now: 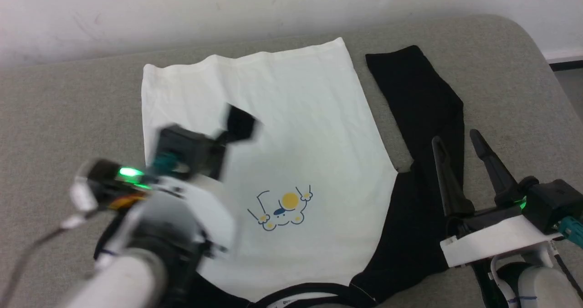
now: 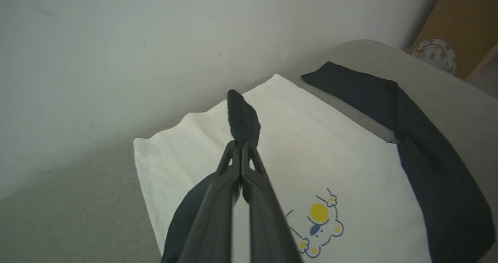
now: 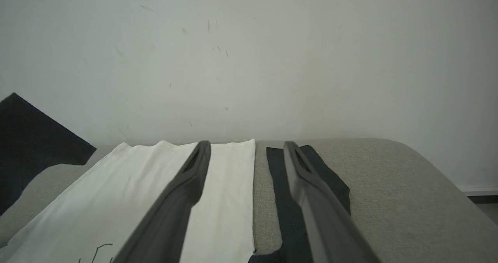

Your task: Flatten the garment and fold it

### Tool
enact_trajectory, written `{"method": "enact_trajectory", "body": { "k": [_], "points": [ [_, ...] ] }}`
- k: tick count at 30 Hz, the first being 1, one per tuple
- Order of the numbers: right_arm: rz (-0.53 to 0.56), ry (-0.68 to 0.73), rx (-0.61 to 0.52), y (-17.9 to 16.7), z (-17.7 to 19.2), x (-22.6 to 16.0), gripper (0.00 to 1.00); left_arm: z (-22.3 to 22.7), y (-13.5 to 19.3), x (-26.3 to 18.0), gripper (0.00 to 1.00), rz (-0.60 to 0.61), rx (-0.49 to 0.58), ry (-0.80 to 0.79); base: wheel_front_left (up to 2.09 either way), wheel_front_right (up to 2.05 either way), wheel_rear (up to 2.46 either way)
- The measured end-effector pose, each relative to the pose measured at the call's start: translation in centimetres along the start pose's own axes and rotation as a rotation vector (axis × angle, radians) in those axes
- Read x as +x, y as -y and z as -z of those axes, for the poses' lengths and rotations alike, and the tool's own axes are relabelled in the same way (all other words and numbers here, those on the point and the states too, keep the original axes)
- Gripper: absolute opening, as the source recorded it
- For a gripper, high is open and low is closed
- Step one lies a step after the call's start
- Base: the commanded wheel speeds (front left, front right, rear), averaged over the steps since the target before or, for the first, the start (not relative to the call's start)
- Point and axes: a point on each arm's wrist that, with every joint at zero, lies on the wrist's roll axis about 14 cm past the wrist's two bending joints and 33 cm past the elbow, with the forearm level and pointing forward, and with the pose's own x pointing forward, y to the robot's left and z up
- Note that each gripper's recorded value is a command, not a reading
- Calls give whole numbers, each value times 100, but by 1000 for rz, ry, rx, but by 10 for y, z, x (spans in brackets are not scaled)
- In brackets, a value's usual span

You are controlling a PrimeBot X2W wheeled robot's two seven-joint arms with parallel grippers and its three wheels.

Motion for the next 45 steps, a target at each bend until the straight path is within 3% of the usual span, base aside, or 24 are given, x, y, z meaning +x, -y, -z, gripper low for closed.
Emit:
{"method": "enact_trajectory", "body": {
  "k": [4, 10, 20, 21, 23, 24, 26, 32, 36, 41, 45],
  "points": [
    [7, -12, 1, 1, 3, -5, 100, 22, 72, 12, 0, 177, -59, -56, 0, 0, 0],
    [2, -19, 3, -1, 5, -6, 100, 74, 141, 18, 0, 354, -32, -198, 0, 0, 0],
    [17, -44, 10, 3, 11, -8, 100, 158, 179, 10, 0, 485, 46, -437, 0, 0, 0],
    [17, -45, 10, 4, 12, -8, 100, 161, 181, 9, 8, 494, 41, -449, 0, 0, 0],
    [18, -46, 10, 4, 13, -8, 100, 164, 184, 8, 45, 514, 18, -457, 0, 0, 0],
    [16, -47, 11, 4, 13, -7, 100, 163, 184, 8, 100, 516, -3, -453, 0, 0, 0],
    [12, -50, 13, 2, 14, -6, 100, 155, 183, 12, 100, 505, -45, -423, 0, 0, 0],
    [2, -52, 14, 0, 14, -4, 100, 100, 144, 36, 100, 365, -273, -193, 0, 0, 0],
    [9, -62, 10, 3, 16, -2, 100, 71, 80, 43, 100, 156, -395, 4, 0, 0, 0],
    [42, -91, -9, 15, 22, 0, 100, 62, -24, 27, 100, -185, -360, 217, 0, 0, 0],
    [69, -124, -28, 28, 29, 11, 100, 75, -75, 2, 100, -364, -275, 287, 0, 0, 0]
  ]
}}
